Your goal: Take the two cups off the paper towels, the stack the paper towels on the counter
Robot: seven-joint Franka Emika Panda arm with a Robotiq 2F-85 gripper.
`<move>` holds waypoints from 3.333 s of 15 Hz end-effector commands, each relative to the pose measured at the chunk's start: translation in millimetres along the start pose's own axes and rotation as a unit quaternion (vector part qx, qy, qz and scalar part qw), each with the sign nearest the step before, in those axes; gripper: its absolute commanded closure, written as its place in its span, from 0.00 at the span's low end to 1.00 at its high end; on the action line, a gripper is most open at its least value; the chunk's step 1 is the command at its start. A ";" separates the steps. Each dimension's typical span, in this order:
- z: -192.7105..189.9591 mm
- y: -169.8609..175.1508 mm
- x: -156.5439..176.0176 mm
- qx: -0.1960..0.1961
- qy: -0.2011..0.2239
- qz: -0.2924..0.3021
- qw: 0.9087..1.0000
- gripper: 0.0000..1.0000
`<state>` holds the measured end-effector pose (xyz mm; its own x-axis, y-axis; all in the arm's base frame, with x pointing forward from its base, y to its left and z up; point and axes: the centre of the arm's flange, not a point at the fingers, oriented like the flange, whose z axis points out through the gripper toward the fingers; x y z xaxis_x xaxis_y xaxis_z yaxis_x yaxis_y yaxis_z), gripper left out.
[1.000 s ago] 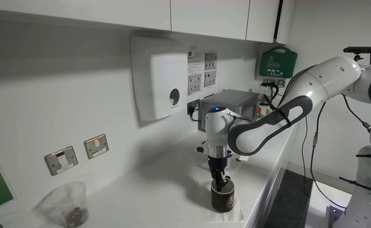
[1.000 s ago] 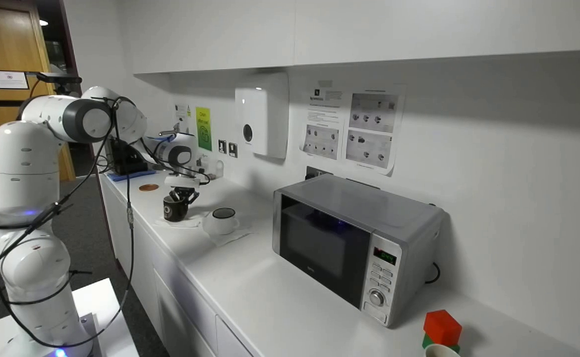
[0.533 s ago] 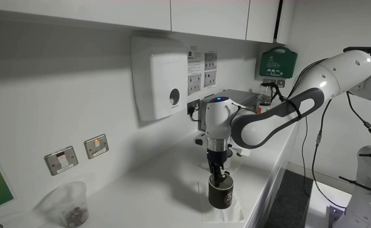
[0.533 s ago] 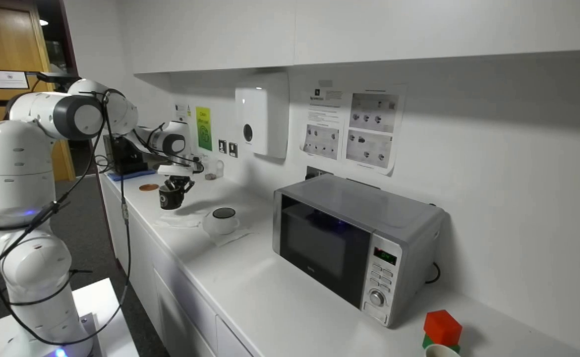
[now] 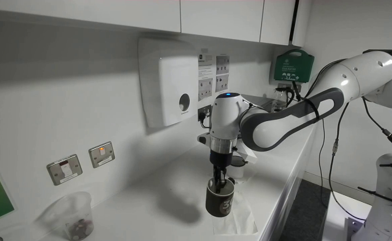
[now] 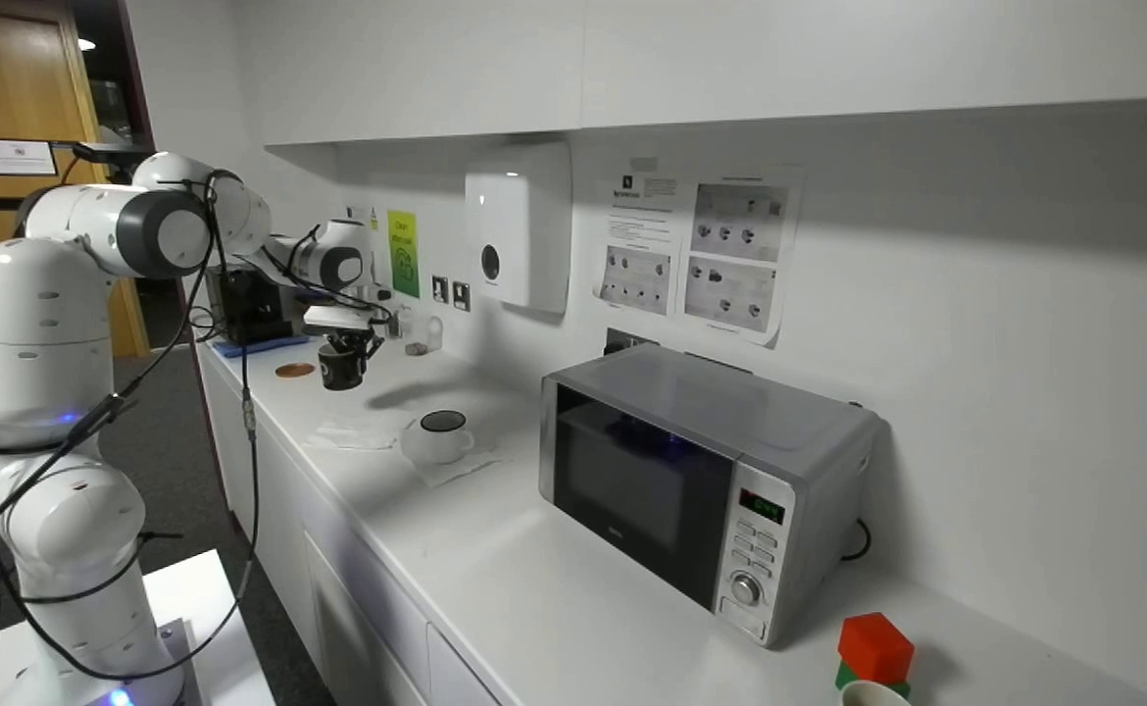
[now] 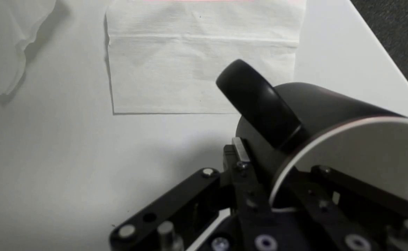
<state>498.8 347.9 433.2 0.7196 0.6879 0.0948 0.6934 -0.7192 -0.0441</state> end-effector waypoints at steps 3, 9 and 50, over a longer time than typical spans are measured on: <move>-10.1 -11.8 50.4 -0.042 0.000 0.063 0.997 0.98; 0.8 -31.2 84.7 -0.074 -0.019 0.072 0.995 0.98; 41.2 23.0 111.0 0.000 -0.056 0.038 0.998 0.00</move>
<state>599.3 433.6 377.9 0.7703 0.6375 -0.0183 0.6370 -0.7704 -0.0276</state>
